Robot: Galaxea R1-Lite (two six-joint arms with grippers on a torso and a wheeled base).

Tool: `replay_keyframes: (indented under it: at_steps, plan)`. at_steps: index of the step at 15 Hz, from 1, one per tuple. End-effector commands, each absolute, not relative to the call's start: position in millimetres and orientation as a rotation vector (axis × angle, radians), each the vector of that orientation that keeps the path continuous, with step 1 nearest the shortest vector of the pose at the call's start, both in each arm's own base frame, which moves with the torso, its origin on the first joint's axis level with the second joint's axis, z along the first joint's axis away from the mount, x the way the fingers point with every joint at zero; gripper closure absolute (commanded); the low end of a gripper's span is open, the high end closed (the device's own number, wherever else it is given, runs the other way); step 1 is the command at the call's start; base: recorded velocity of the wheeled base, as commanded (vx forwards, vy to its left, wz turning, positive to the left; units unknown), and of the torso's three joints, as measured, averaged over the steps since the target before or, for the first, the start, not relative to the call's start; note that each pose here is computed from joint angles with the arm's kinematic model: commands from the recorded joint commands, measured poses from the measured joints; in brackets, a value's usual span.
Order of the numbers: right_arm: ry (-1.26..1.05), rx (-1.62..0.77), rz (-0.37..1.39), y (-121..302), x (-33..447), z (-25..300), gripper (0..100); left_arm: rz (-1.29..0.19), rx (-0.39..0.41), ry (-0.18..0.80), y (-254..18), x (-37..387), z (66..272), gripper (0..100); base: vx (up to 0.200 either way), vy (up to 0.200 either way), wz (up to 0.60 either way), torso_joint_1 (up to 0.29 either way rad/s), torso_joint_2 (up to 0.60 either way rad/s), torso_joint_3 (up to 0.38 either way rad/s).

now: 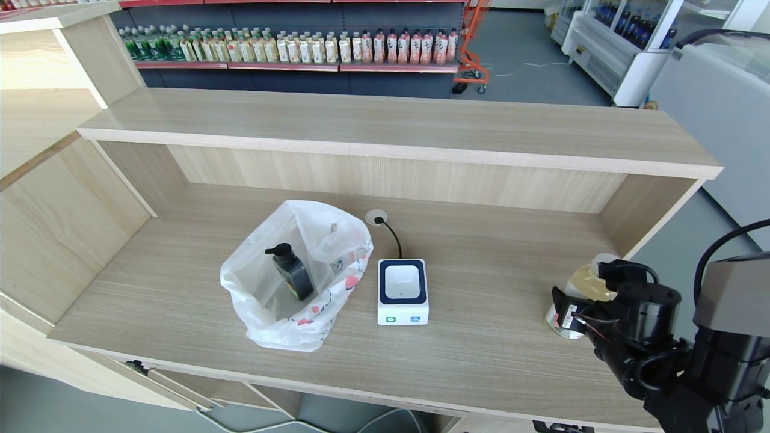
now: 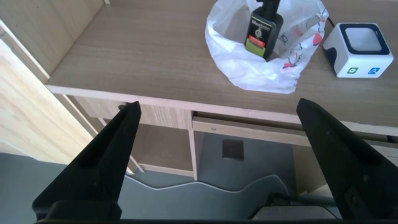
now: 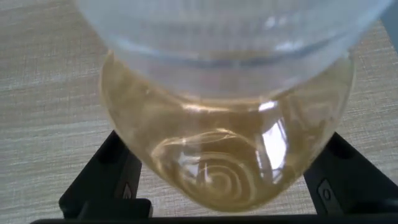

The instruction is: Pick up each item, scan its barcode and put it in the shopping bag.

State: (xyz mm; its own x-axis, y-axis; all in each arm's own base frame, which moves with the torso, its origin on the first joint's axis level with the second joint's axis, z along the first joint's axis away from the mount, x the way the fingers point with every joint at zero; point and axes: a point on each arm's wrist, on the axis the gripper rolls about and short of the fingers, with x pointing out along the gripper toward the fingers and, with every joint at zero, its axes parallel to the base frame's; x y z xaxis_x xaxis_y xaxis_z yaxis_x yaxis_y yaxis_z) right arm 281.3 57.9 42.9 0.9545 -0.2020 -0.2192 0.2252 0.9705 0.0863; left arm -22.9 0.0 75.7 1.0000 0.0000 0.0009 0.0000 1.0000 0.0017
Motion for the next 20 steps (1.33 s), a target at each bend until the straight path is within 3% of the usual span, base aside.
replay_keyframes:
  at_steps: [1, 6, 9, 14, 16, 18, 20]
  plan:
    - [0.208, 0.106, -0.205, 57, 282, 44, 100, 0.000, 0.002, 0.000, 0, -23, 76, 0, 0.000, 0.000, 0.00, 0.000, 0.00, 0.000]
    - [0.218, 0.066, -0.132, 53, 283, 45, 100, 0.000, 0.002, 0.000, 0, -23, 76, 0, 0.000, 0.000, 0.00, 0.000, 0.00, 0.000]
    - [0.144, 0.097, -0.032, 50, 279, 70, 100, 0.000, 0.002, 0.000, 0, -23, 76, 0, 0.000, 0.000, 0.00, 0.000, 0.00, 0.000]
    - [0.027, 0.186, 0.430, 43, 243, 182, 100, 0.000, 0.002, 0.000, 0, -23, 76, 0, 0.000, 0.000, 0.00, 0.000, 0.00, 0.000]
    - [0.045, 0.349, 0.804, 44, 197, 270, 100, 0.000, 0.002, 0.002, 0, -23, 76, 0, 0.000, 0.000, 0.00, 0.000, 0.00, 0.000]
    - [0.086, 0.389, 1.025, 43, 159, 322, 100, 0.000, 0.002, 0.002, 0, -23, 76, 0, 0.000, 0.000, 0.00, 0.000, 0.00, 0.000]
    - [0.112, 0.372, 1.253, 47, 128, 348, 100, 0.000, 0.002, 0.000, 0, -23, 76, 0, 0.000, 0.000, 0.00, 0.000, 0.00, 0.000]
